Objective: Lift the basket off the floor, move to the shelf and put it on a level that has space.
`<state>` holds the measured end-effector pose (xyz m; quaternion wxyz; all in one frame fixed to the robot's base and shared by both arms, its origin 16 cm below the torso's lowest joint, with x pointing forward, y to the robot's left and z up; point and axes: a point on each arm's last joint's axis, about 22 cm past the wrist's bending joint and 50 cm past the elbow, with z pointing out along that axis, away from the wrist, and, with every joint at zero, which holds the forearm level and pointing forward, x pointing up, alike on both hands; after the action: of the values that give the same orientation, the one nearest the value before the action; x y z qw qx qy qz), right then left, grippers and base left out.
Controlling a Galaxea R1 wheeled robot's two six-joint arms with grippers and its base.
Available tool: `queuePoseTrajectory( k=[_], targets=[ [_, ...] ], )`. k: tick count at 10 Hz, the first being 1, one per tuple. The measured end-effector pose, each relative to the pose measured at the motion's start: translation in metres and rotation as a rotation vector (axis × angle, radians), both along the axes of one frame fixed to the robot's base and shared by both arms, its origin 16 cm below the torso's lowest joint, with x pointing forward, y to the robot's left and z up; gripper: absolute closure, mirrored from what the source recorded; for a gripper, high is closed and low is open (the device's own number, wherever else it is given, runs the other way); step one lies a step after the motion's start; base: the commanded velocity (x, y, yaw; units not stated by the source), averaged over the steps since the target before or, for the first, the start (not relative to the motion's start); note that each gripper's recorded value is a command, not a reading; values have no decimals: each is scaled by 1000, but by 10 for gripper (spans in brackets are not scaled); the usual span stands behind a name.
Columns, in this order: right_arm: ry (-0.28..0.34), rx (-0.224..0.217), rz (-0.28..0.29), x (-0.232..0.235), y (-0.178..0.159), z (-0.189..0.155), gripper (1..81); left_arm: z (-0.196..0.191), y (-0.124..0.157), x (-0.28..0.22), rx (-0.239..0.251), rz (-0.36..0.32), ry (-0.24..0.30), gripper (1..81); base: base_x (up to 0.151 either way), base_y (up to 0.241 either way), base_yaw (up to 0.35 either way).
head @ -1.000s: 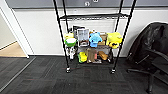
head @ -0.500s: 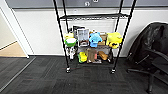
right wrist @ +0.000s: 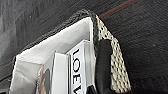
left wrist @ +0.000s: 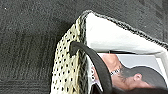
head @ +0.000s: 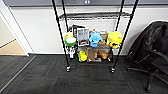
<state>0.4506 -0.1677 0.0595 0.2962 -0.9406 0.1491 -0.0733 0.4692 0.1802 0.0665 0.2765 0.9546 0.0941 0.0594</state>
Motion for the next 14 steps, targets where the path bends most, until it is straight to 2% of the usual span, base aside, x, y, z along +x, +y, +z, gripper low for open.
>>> queuePoseTrajectory(
  k=[2,6,8,10,12,14],
  targets=[
    [15,22,-9,2,6,22,811,14,1,-7,0,1,23,811,0,0,0],
    [20,28,-9,18,9,60,811,52,0,9,-4,8,25,811,0,0,0],
    [-12,32,-14,41,10,86,811,83,2,36,-12,0,-14,811,0,0,0],
    [-60,32,-19,58,5,124,811,130,-10,57,-46,-23,-67,811,0,0,0],
    [-106,35,-25,72,-1,166,811,178,-21,65,-83,-49,-103,811,0,0,0],
    [-147,49,-21,81,0,207,811,221,-19,71,-99,-56,-132,811,0,0,0]
  ],
)
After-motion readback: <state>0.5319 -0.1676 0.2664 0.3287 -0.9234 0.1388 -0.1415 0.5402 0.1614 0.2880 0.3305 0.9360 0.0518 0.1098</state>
